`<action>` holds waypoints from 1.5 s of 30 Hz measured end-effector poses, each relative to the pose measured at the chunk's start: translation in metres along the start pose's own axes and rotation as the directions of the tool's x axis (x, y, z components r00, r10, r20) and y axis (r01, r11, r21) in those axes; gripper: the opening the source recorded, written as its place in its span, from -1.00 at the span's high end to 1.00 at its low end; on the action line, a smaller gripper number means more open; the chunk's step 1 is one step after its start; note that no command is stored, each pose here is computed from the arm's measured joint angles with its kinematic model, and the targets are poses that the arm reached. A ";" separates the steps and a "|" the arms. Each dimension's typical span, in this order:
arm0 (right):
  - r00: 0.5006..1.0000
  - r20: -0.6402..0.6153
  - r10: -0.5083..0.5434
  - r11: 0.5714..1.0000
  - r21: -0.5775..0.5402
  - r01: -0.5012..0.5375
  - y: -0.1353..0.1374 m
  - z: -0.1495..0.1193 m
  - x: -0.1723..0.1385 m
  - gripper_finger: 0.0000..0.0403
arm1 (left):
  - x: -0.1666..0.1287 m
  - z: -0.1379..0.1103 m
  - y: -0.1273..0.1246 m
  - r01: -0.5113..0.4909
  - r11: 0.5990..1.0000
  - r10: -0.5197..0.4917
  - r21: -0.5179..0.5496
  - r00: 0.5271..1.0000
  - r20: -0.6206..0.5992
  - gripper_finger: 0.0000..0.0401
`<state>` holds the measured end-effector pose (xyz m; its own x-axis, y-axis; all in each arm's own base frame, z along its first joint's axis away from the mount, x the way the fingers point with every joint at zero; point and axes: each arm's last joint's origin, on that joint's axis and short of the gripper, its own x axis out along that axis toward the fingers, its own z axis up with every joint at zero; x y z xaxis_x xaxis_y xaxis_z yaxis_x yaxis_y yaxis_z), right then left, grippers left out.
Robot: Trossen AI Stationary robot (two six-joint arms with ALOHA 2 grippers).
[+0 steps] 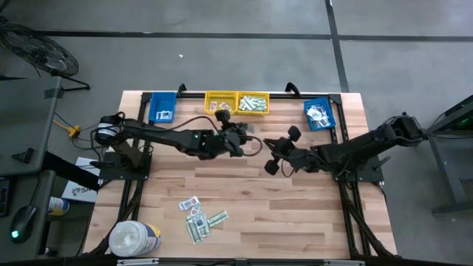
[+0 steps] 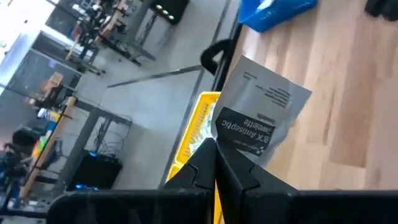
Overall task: Pick & Place First Aid Supplies
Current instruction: Put the black towelette pack into the right blue bin
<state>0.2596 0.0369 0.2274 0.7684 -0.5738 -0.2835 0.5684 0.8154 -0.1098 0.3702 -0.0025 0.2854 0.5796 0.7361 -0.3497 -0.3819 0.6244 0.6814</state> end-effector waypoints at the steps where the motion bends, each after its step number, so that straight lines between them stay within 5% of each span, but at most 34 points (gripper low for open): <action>1: 1.000 0.007 -0.002 1.000 0.011 0.002 -0.001 0.001 0.002 0.89 | 0.001 -0.004 0.001 -0.007 1.000 0.007 -0.017 1.000 0.006 1.00; 15: 0.992 0.073 0.102 0.990 0.088 -0.109 -0.012 0.006 0.040 0.06 | -0.003 -0.023 0.004 -0.006 0.991 0.020 -0.135 0.994 0.106 1.00; 21: 0.989 0.126 0.082 0.990 0.104 -0.096 -0.014 0.010 0.045 -0.05 | -0.003 -0.022 0.003 0.014 0.989 0.003 -0.144 0.993 0.119 1.00; 35: 0.976 0.157 0.149 0.974 0.147 -0.172 -0.024 0.015 0.054 0.39 | -0.004 -0.018 0.003 0.081 0.983 -0.051 -0.164 0.982 0.179 1.00; 45: 0.977 0.148 0.154 0.978 0.118 -0.172 -0.024 0.014 0.054 0.96 | -0.004 -0.018 0.003 0.083 0.984 -0.054 -0.160 0.982 0.179 1.00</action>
<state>0.2914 -0.0147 0.2281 0.8817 -0.4463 -0.1527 0.4584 0.8871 0.0542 0.3537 0.0011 0.2772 0.7191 0.6424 -0.2649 -0.4425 0.7173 0.5382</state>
